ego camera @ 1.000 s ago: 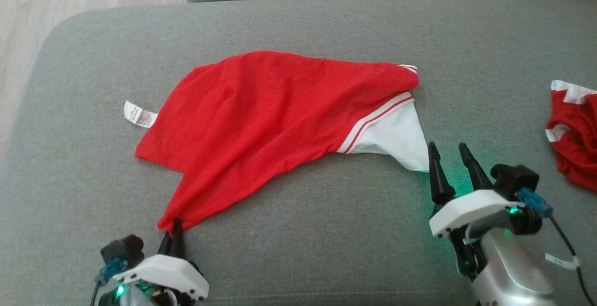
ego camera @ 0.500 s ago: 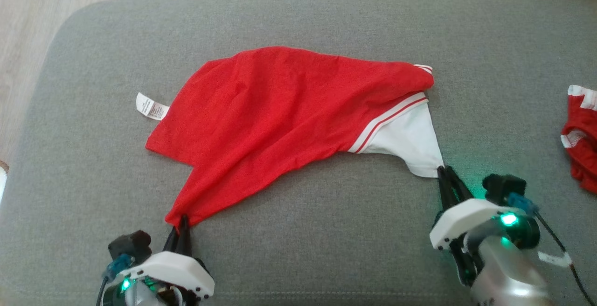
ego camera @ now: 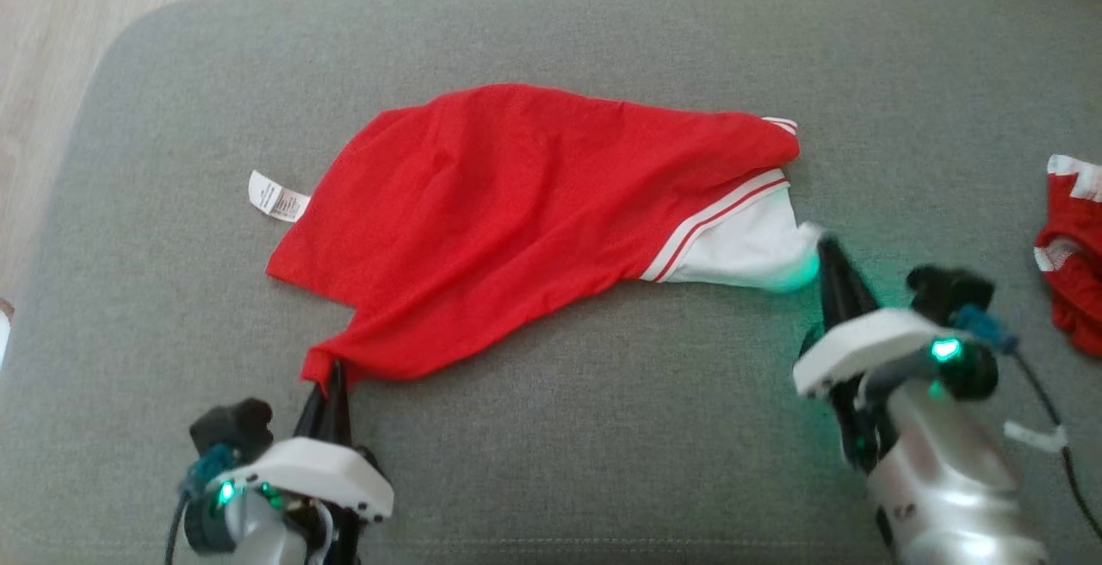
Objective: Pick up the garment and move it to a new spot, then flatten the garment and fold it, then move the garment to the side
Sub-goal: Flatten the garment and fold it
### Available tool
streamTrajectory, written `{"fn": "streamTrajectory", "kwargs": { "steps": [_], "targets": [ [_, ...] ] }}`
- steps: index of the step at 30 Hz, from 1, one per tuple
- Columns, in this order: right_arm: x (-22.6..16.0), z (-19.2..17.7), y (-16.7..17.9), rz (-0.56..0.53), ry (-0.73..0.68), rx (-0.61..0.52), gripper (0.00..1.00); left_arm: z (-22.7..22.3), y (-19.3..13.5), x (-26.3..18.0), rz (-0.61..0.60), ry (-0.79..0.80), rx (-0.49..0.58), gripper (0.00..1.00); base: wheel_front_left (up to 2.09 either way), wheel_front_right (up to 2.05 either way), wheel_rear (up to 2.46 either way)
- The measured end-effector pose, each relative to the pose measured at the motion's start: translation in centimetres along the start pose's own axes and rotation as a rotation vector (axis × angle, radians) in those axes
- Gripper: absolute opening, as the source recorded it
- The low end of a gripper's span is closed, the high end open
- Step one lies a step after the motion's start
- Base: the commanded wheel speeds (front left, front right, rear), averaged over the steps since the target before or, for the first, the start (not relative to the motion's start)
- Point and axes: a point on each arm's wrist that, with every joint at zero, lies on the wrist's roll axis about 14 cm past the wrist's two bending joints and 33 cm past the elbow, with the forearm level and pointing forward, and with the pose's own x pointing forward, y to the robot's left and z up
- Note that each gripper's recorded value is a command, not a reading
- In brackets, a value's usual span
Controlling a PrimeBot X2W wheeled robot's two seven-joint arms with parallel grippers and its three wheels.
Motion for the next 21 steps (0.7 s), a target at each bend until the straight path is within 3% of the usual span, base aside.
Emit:
{"fn": "streamTrajectory", "kwargs": {
  "steps": [5,11,18,19,21],
  "targets": [
    [-0.2,7.3,1.0,0.031,-0.234,0.072,0.0,4.7,-1.7,0.6,-0.062,-0.145,0.006,0.0,0.0,0.0,0.0],
    [-3.0,17.7,1.7,0.077,-0.554,0.133,0.0,15.5,-4.8,1.3,-0.172,-0.447,0.079,0.0,0.0,0.0,0.0],
    [-10.4,33.7,3.3,0.2,-1.005,0.06,0.0,30.5,-7.9,-1.8,-0.28,-0.846,0.225,0.0,0.0,0.0,0.0],
    [-10.4,33.7,3.3,0.2,-1.005,0.06,0.0,30.5,-7.9,-1.8,-0.28,-0.846,0.225,0.0,0.0,0.0,0.0],
    [-12.4,37.2,4.0,0.233,-1.103,0.014,0.0,34.7,-8.9,-3.4,-0.301,-0.948,0.255,0.0,0.0,0.0,0.0]
  ]
}}
